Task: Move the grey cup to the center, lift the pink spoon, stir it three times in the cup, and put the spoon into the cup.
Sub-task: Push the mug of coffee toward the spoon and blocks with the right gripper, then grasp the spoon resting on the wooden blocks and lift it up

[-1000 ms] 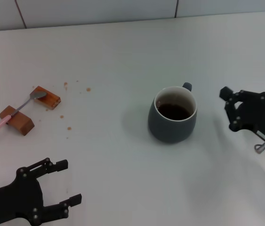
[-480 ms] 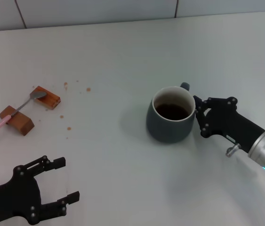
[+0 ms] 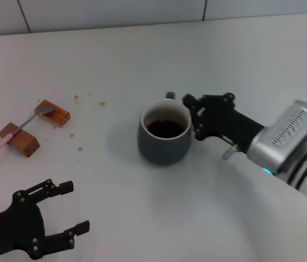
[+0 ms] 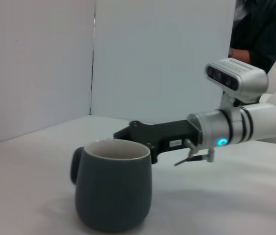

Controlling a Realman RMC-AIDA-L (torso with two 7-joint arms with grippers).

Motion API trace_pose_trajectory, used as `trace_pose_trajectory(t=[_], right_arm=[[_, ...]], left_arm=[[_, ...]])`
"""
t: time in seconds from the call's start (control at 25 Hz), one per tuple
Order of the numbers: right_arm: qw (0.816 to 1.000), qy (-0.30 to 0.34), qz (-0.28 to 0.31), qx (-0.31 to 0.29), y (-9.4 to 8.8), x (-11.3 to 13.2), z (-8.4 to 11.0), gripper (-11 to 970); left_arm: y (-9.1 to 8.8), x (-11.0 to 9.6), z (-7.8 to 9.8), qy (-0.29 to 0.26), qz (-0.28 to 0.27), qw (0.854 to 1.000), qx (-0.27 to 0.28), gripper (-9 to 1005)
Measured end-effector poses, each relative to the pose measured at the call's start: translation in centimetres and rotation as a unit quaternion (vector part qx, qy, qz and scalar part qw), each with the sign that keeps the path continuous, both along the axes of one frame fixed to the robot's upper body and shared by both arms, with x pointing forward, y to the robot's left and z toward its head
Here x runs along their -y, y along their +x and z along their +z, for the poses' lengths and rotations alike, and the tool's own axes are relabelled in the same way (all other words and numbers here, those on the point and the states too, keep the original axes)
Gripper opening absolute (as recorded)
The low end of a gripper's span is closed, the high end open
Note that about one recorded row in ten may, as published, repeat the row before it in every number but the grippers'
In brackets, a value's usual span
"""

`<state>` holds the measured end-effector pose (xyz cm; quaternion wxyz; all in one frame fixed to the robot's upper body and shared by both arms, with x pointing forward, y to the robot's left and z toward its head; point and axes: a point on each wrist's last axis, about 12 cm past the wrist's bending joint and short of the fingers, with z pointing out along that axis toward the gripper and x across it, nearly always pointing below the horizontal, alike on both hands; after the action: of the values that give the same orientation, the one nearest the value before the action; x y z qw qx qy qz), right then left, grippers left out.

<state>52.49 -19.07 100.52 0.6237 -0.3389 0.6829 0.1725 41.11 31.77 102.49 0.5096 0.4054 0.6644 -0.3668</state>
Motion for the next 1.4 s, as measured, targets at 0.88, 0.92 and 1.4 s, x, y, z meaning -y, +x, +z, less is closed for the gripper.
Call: trace_pose_trajectory(t=[0.88, 0.92, 1.4], right_arm=[[0.999, 0.029, 0.009, -0.019, 3.0, -4.5, 2.2, 50], [0.999, 0.04, -0.004, -0.015, 2.7, -3.7, 2.1, 51], [0.976, 0.199, 0.046, 0.08, -6.5, 9.7, 4.1, 55]], left_arm=[[0.5, 0.0, 0.2, 0.0, 0.001, 1.0, 0.007, 830], [0.5, 0.0, 0.2, 0.0, 0.001, 1.0, 0.007, 830], [0.5, 0.0, 0.5, -0.008, -0.002, 1.0, 0.01, 830]])
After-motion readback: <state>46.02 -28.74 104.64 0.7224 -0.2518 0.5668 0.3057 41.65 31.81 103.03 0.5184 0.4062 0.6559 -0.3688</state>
